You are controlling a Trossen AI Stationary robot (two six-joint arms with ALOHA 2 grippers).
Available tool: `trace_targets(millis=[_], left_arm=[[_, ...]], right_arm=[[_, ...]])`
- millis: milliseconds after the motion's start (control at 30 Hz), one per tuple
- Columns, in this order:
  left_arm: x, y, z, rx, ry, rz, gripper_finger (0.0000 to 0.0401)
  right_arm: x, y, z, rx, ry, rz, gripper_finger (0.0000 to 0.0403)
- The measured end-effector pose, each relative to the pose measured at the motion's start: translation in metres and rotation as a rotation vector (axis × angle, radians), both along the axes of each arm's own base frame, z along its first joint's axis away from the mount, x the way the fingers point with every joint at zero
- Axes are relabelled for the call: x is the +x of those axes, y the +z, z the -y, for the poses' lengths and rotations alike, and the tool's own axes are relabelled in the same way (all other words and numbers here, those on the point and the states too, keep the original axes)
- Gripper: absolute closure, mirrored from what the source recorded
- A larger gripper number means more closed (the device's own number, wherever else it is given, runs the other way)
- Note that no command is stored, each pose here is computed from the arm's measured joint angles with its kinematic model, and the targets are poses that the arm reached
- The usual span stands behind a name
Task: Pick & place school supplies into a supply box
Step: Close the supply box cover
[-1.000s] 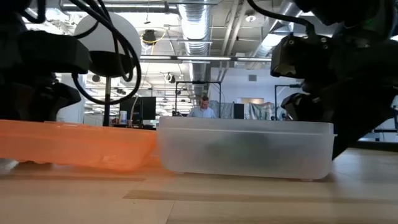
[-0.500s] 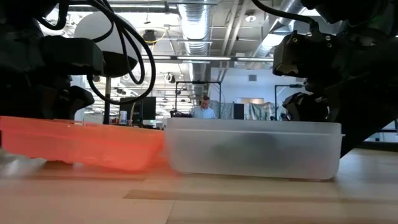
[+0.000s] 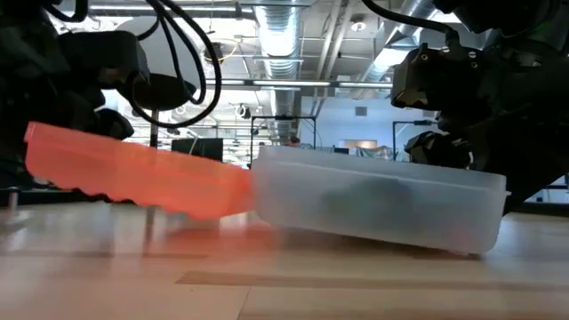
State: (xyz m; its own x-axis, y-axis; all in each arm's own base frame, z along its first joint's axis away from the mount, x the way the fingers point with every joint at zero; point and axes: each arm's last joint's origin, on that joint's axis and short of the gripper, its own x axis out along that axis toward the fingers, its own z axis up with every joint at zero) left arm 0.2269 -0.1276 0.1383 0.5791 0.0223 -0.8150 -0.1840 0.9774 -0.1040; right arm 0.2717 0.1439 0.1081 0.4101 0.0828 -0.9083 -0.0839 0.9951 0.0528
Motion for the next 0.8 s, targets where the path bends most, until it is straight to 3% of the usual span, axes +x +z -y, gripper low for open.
trace_targets(millis=[800], left_arm=[[-0.002, 0.013, 0.005, -0.018, -0.052, 0.053, 0.0264]], right_arm=[[0.000, 0.000, 0.001, -0.028, 0.049, 0.001, 0.0163]])
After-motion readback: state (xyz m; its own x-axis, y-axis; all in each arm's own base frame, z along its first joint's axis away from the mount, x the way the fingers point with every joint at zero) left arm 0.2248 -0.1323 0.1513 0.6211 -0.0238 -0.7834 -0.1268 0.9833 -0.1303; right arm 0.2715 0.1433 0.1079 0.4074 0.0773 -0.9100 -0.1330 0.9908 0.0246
